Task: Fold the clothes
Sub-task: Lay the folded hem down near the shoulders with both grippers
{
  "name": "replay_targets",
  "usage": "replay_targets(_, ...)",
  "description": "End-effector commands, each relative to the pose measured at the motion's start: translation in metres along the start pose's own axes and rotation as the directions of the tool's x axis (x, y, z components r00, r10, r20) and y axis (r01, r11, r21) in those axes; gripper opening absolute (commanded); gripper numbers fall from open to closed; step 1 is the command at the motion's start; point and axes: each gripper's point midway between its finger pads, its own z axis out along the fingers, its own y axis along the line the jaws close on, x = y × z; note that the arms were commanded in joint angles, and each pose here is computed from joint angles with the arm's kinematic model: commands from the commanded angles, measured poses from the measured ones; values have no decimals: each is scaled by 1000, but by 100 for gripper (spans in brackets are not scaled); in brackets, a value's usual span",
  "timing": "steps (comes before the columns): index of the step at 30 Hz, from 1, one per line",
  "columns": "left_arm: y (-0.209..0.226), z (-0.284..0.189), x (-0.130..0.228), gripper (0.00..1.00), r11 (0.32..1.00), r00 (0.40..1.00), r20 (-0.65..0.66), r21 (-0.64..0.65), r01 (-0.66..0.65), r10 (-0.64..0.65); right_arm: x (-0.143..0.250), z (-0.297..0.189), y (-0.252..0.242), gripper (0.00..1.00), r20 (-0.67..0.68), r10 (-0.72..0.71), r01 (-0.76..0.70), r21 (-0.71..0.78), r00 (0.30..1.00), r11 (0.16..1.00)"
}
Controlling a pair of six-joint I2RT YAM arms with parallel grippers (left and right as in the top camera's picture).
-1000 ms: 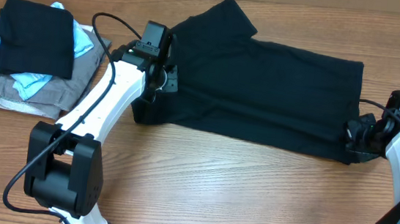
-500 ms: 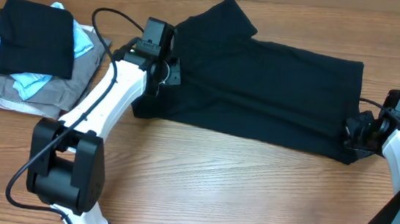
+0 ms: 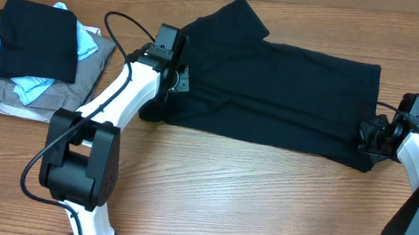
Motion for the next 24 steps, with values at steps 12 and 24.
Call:
replay_targets(12,14,12,-7,4,997,1000,22,-78,-2,3,-2,6,12,6,53,-161,161,11,986,987)
replay_targets(24,14,12,-15,25,997,999,48,-74,6,-2,-8,10,14,27,80,-158,158,15,984,987)
